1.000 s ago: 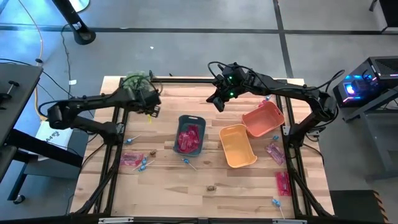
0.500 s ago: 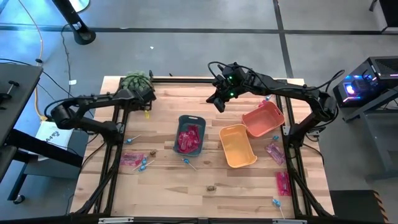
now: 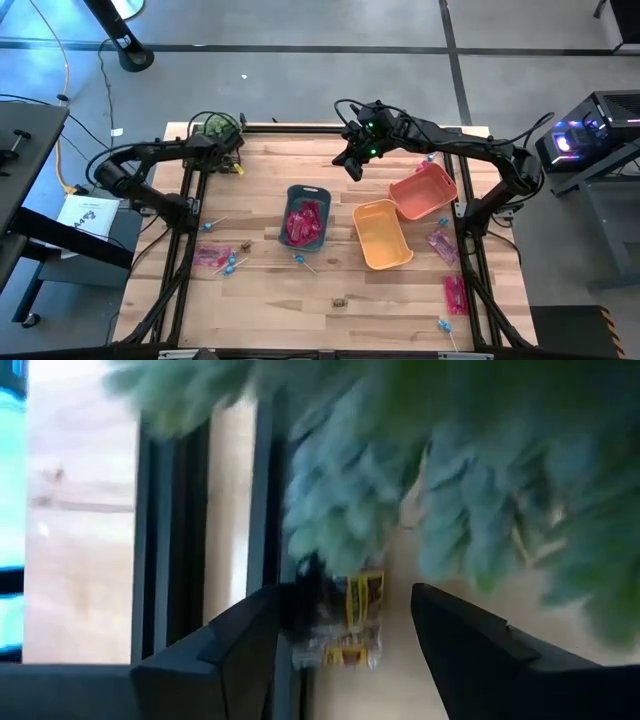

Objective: Sort candy
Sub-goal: Put the yellow candy into the yellow bin

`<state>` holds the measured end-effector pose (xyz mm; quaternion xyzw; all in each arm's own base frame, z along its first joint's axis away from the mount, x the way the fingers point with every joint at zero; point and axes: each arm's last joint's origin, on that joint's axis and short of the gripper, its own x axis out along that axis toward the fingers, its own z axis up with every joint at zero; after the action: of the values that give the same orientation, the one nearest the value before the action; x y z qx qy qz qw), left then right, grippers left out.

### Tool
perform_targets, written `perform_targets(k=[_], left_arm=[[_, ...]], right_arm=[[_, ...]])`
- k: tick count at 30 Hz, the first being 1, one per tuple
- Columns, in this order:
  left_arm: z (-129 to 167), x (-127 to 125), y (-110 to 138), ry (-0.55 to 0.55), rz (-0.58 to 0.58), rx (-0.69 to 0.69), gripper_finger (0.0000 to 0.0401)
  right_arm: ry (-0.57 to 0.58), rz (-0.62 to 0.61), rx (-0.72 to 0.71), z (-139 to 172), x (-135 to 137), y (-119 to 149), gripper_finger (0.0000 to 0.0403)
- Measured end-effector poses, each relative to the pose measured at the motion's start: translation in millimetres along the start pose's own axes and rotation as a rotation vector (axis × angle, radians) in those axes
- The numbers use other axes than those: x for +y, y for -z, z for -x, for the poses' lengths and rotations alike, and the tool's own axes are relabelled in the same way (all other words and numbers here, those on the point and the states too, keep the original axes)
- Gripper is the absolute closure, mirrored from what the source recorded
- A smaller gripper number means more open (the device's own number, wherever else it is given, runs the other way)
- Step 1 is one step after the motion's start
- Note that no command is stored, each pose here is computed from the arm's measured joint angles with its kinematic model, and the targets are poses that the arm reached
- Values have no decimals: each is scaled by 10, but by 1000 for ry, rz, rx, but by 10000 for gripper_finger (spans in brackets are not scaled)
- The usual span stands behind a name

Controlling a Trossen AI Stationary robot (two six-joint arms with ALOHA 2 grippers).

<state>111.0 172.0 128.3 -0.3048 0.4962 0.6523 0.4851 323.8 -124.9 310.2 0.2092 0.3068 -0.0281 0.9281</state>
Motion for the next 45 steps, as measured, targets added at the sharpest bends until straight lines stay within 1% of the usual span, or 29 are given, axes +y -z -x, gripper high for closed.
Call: perform_targets(k=[2,6,8,11,12,15,17,25,27,30,34,36,39,45], left_arm=[[-42,-30,-3,0,-31,16,183],[-54,-42,9,-8,-34,48,183],[2,-28,1,5,-37,54,183],[140,10,8,8,-79,57,183],[204,23,-15,15,-78,35,183],[317,70,-97,24,-28,-70,183],[330,95,-110,33,-31,-80,183],[270,84,-119,7,-22,-65,183],[243,65,-114,31,-7,-59,183],[193,31,-86,96,1,-53,183],[127,25,-19,112,36,-40,183],[98,27,6,107,20,-44,183],[57,52,54,53,-2,-55,183],[-7,45,96,68,25,-74,184]], right_arm=[[0,2,1,0,0,1,402],[1,-6,4,-2,-2,5,402],[1,-7,5,-2,-2,6,402],[3,-4,-1,-2,-2,1,402],[4,-4,-4,-2,-6,-2,402],[8,-7,-7,4,-21,-6,402],[12,-14,-8,6,-29,-8,402],[13,-16,-9,7,-31,-9,402],[13,-17,-9,7,-31,-9,402],[13,-18,-9,7,-30,-9,402],[13,-33,-10,7,-31,-9,402],[13,-34,-9,6,-31,-9,402],[13,-37,-9,6,-32,-9,402],[13,-42,-9,6,-31,-9,402]])
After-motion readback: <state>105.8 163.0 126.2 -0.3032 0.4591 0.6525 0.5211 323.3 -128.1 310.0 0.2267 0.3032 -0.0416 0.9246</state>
